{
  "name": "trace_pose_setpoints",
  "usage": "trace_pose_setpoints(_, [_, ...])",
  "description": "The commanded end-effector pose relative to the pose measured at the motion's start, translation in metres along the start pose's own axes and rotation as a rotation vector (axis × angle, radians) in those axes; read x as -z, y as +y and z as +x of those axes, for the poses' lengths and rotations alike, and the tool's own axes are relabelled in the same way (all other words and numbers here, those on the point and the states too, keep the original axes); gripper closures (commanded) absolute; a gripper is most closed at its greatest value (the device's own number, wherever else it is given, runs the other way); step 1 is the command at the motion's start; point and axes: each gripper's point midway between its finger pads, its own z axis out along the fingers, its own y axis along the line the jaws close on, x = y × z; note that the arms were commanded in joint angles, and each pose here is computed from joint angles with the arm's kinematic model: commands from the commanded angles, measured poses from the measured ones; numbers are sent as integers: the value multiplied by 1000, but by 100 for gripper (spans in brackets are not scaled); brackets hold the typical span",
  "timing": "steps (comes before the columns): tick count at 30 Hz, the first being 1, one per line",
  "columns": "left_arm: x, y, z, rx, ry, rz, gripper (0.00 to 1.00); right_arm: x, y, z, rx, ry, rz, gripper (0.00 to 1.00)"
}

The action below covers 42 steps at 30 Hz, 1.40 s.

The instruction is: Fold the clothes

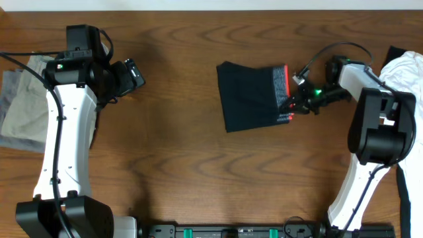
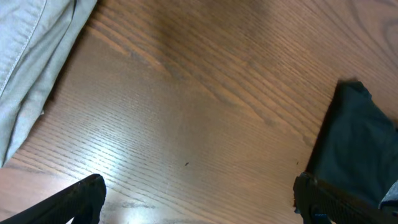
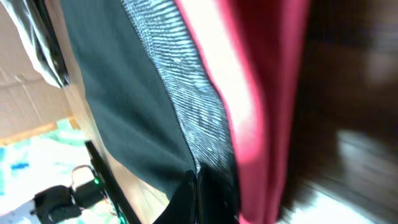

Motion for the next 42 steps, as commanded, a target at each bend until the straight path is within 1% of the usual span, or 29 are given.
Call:
trace_pose_setpoints(1, [-6,-8,8,-65,40,52,2,22,-4,-14,-61,-55,-1,99])
trace_pose_setpoints(5, [-2,-32,14,-149,72,193,2,51,21,-25,-25,-100,3,99])
trace_pose_setpoints(9, [0,-48,20,-168,96,277,2,80,55,-32,49,-155,16,98])
trace_pose_setpoints(11, [-3,-54,24,-179,111,291,2,92,70,-33,94,-187,36,88])
trace_pose_setpoints(13, [-8,-60,29,-194,132,298,2,101,83,-36,146,-223,51,61])
trace_pose_setpoints(14, [-12,-64,32,-203,145,297,2,104,91,-40,183,-247,55,52])
trace_pose_setpoints(15, [-16,-67,35,-212,157,298,2,105,97,-44,210,-269,58,53])
trace_pose_setpoints(18, [-29,-76,40,-228,185,299,2,99,109,-59,266,-312,57,71])
trace_pose_setpoints(19, [-33,-78,41,-229,193,299,2,94,110,-64,278,-315,55,74])
trace_pose_setpoints(21, [-40,-81,44,-231,211,296,2,84,111,-71,280,-315,50,84])
trace_pose_setpoints(22, [-43,-81,46,-232,219,294,2,77,111,-75,280,-312,42,87])
trace_pose_setpoints(24, [-45,-81,47,-233,226,291,2,63,108,-82,279,-303,32,89])
trace_pose_setpoints(27, [-45,-81,47,-233,225,291,2,39,101,-92,282,-281,-13,96])
trace_pose_setpoints(31, [-45,-81,47,-232,226,290,2,17,76,-108,254,-277,-35,97])
trace_pose_setpoints(37, [-45,-81,47,-232,227,290,2,-5,23,-128,183,-294,-42,95])
trace_pose_setpoints(42, [-45,-80,47,-232,228,290,2,-6,-2,-137,137,-322,-39,96])
